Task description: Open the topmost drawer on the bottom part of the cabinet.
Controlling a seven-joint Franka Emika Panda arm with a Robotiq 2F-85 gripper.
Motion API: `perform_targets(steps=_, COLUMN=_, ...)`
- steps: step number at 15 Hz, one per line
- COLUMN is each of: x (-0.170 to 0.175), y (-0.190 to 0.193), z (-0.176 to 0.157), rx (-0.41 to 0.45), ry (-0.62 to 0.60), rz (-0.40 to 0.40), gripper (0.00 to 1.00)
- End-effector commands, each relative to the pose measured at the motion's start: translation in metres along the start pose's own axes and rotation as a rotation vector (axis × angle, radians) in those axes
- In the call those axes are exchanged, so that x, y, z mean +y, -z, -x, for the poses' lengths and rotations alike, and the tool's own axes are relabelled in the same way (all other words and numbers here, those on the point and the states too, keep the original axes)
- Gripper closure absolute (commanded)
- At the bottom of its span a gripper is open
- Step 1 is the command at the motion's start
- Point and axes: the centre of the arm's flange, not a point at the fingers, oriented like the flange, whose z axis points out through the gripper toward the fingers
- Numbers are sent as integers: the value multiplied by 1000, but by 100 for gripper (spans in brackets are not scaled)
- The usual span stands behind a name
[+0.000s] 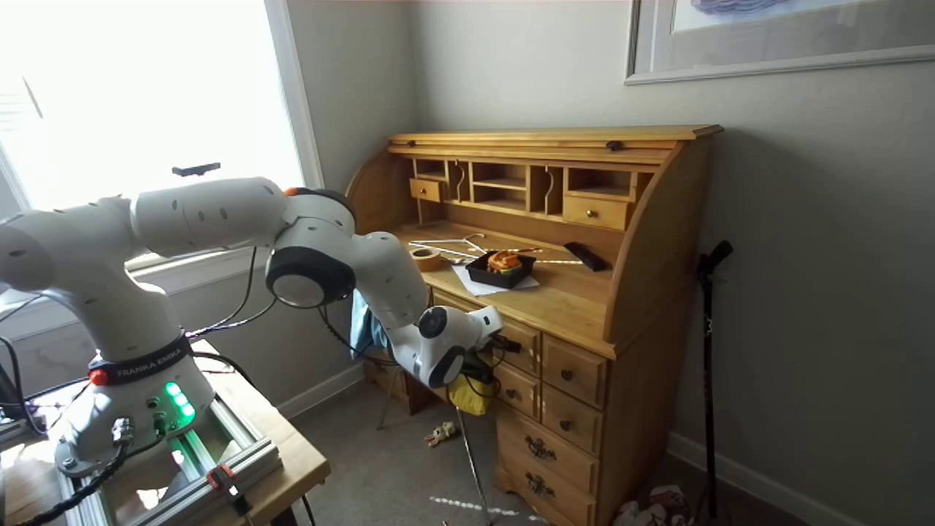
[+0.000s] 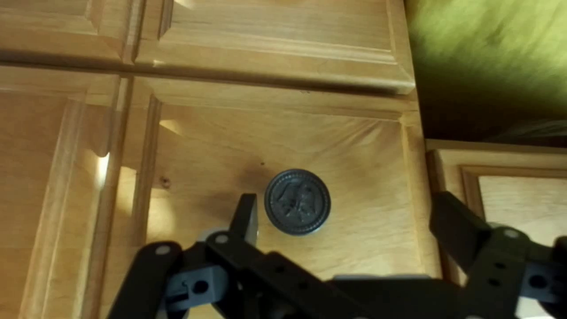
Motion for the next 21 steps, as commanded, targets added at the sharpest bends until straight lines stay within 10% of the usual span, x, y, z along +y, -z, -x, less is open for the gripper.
perform_targets(steps=1, x=-15, y=2, z=-14, rx=15, ry=-16, rz=-32, gripper=0)
perform_targets(steps=21, x=-9, y=7, z=-12, rx=15, ry=-40, rz=-24, gripper=0)
